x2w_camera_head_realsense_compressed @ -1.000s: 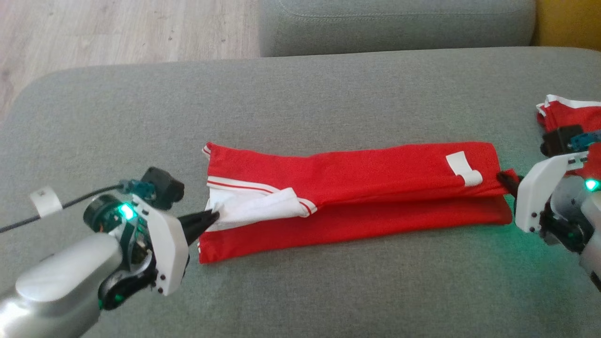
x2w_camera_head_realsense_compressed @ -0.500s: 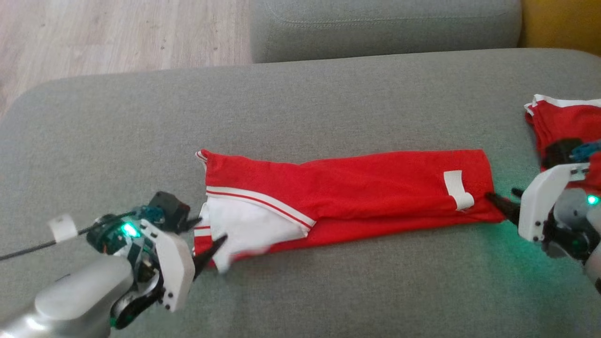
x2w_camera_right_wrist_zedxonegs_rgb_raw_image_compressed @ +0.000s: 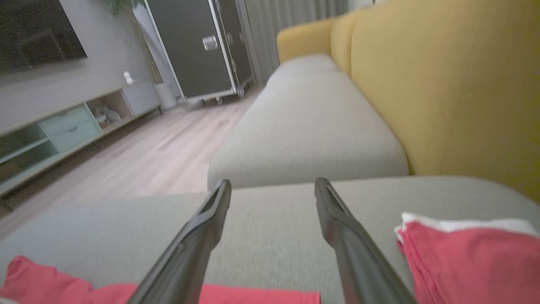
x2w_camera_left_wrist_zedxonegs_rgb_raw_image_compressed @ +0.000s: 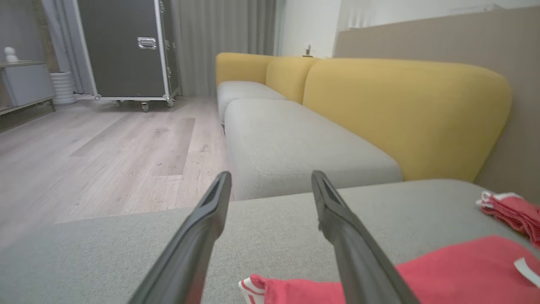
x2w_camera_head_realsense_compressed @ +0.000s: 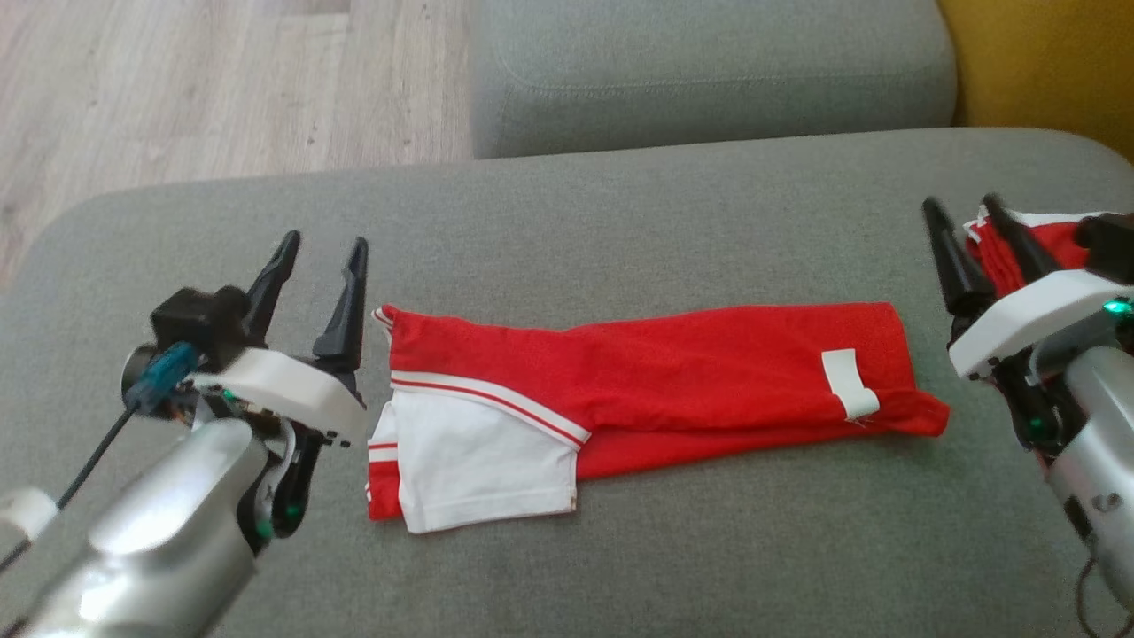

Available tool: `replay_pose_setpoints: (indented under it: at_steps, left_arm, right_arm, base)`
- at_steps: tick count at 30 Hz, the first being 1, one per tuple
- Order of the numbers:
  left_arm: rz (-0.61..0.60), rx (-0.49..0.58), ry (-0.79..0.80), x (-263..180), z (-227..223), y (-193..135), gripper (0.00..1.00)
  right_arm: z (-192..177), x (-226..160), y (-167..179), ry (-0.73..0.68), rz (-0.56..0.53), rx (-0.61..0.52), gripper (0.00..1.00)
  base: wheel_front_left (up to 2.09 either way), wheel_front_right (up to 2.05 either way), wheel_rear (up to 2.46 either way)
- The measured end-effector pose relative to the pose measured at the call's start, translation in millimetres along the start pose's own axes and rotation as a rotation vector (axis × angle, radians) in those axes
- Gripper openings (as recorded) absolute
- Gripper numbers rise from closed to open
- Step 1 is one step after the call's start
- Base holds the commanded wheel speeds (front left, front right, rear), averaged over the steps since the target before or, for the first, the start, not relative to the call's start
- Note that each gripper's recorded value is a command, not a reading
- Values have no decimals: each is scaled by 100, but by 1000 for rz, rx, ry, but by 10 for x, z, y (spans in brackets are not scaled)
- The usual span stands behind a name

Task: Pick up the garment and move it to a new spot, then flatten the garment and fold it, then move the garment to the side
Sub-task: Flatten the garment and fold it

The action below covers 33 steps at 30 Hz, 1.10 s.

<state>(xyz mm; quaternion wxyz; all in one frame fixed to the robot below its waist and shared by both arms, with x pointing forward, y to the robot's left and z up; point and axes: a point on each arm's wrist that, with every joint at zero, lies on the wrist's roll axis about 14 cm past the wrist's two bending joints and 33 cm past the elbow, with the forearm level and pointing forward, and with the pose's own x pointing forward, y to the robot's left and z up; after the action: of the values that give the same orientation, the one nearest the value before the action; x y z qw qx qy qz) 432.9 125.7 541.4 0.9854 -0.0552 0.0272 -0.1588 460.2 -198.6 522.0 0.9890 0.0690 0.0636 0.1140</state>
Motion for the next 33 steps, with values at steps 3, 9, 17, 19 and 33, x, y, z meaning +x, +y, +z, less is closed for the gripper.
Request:
replay_pose_setpoints:
  at_steps: [3, 9, 17, 19, 33]
  left_arm:
    - [70, -61, -101, -35, 222, 47, 100]
    - [157, -177, -212, -248, 233, 52, 100]
    - [243, -152, -130, -583, -341, 98, 100]
    - [251, -140, -89, -625, -504, 93, 100]
    - [237, -126, -89, -529, -546, 157, 100]
  right_arm:
    - [124, -1, 20, -90, -19, -9, 100]
    - [219, -144, 147, -224, -57, -3, 100]
    - [-453, -639, 337, -157, -156, 48, 100]
    - [-525, -693, 314, -140, -168, 38, 100]
    - [-584, -540, 275, -107, -172, -10, 100]
  base:
    - [0, 0, 0]
    - [0, 0, 0]
    - [0, 0, 0]
    - [0, 0, 0]
    - [0, 0, 0]
